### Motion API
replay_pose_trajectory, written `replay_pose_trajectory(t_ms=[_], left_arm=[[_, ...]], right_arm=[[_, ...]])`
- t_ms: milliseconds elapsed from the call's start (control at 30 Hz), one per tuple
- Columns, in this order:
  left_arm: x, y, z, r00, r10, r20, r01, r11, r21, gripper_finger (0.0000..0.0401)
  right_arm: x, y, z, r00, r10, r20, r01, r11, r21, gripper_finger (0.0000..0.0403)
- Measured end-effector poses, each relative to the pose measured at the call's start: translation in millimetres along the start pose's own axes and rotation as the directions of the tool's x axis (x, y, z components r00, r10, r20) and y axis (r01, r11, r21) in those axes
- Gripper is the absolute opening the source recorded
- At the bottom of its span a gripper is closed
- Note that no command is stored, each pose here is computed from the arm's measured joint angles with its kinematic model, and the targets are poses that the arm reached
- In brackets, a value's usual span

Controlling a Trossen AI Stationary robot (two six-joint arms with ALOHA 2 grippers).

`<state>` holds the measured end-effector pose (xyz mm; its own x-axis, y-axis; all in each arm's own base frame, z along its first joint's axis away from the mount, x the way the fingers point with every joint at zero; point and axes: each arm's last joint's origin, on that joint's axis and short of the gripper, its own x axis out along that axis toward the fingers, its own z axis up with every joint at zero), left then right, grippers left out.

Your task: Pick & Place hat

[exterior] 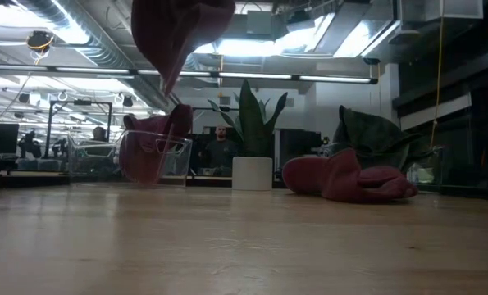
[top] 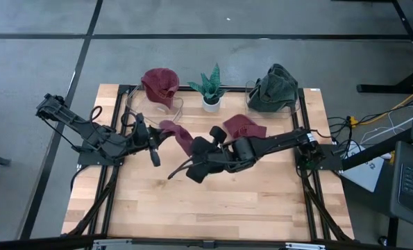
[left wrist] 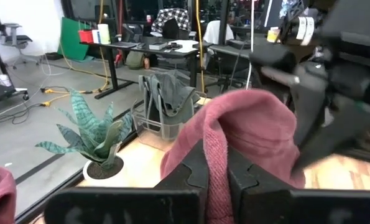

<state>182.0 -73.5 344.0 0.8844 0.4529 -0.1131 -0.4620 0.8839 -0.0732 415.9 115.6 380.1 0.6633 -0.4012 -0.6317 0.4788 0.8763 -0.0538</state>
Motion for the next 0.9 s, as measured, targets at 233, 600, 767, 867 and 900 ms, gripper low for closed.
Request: replay_pose_trajectory(t_ms=[233, 600, 767, 867, 900], left_arm=[[-0.2, -2.5, -6.4, 0.99, -0.118, -0.073, 0.121, 0.992, 0.043, 0.0024], [-1.5, -1.7, -13.9, 0.98, -0.139, -0.14, 0.157, 0.979, 0.131, 0.0093], [-2.6, 2.2, -22.9, 0.971, -0.109, -0.212, 0.149, 0.972, 0.184, 0.0156], [-3.3, 4.4, -27.0, 0.965, -0.092, -0.245, 0.141, 0.971, 0.194, 0.0189], [-3.4, 4.7, -27.6, 0.964, -0.089, -0.249, 0.14, 0.971, 0.193, 0.0198]], right_arm=[[-6.7, 1.2, 0.3, 0.998, -0.039, 0.041, 0.038, 0.999, 0.011, 0.0004], [-11.3, 4.2, -1.7, 0.998, -0.043, 0.051, 0.043, 0.999, 0.005, 0.0002], [-12.5, 3.1, -1.7, 0.998, -0.046, 0.048, 0.045, 0.999, 0.019, 0.0002], [-12.4, 1.7, -3.7, 0.998, -0.056, 0.03, 0.055, 0.998, 0.02, 0.0002], [-12.5, 1.3, -4.5, 0.998, -0.059, 0.024, 0.059, 0.998, 0.022, 0.0002]])
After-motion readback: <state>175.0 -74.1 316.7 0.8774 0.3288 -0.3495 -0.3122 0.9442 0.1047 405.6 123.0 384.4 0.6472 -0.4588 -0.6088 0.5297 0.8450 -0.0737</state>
